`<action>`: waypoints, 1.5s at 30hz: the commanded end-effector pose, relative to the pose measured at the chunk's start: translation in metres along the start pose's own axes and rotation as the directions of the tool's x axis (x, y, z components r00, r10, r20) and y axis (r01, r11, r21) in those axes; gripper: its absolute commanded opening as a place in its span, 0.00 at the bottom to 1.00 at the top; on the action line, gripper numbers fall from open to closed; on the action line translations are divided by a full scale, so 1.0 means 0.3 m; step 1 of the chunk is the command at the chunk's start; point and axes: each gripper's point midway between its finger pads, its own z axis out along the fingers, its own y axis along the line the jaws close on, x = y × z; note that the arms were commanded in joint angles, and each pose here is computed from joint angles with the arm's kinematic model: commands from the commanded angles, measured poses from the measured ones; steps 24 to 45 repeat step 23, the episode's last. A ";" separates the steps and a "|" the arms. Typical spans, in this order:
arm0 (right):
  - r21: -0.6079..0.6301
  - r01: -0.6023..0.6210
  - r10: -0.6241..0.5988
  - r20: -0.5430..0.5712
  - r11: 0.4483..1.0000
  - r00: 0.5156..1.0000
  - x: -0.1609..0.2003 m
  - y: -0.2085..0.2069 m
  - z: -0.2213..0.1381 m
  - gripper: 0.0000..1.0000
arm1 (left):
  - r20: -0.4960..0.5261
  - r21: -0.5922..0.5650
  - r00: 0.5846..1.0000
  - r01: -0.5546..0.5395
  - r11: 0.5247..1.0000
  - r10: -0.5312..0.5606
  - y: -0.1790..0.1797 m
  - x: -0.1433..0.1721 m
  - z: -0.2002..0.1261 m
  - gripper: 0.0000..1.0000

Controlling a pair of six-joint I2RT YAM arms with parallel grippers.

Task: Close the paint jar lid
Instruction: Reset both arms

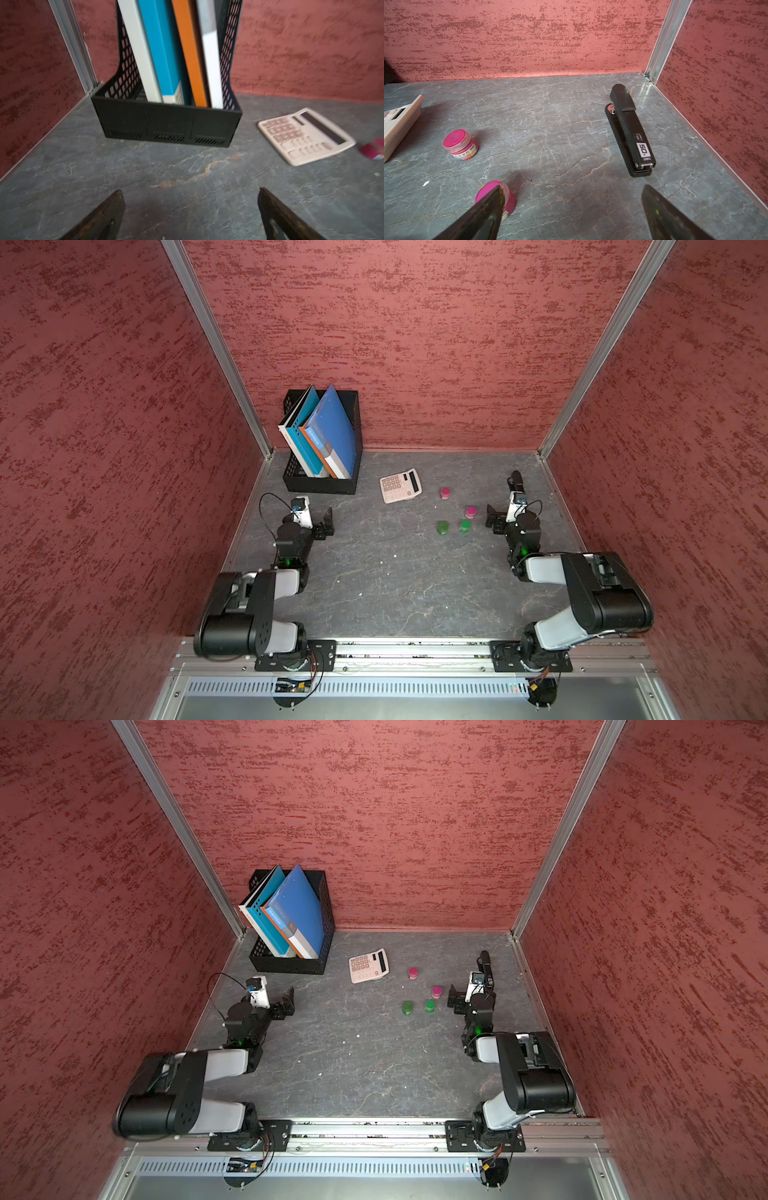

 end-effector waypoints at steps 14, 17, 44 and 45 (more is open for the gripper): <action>-0.016 0.002 -0.001 0.028 1.000 1.000 -0.021 0.009 -0.001 0.99 | 0.006 -0.040 1.000 -0.012 0.999 0.012 0.024 -0.035 0.052 0.99; -0.017 0.001 0.000 0.019 1.000 1.000 -0.016 0.010 0.004 0.99 | 0.006 -0.039 1.000 -0.012 0.999 0.012 0.023 -0.034 0.053 0.99; -0.018 -0.001 0.001 0.025 1.000 1.000 -0.020 0.008 0.001 0.99 | 0.008 -0.040 1.000 -0.011 0.999 0.012 0.024 -0.038 0.053 0.99; -0.018 -0.001 0.001 0.025 1.000 1.000 -0.020 0.008 0.001 0.99 | 0.008 -0.040 1.000 -0.011 0.999 0.012 0.024 -0.038 0.053 0.99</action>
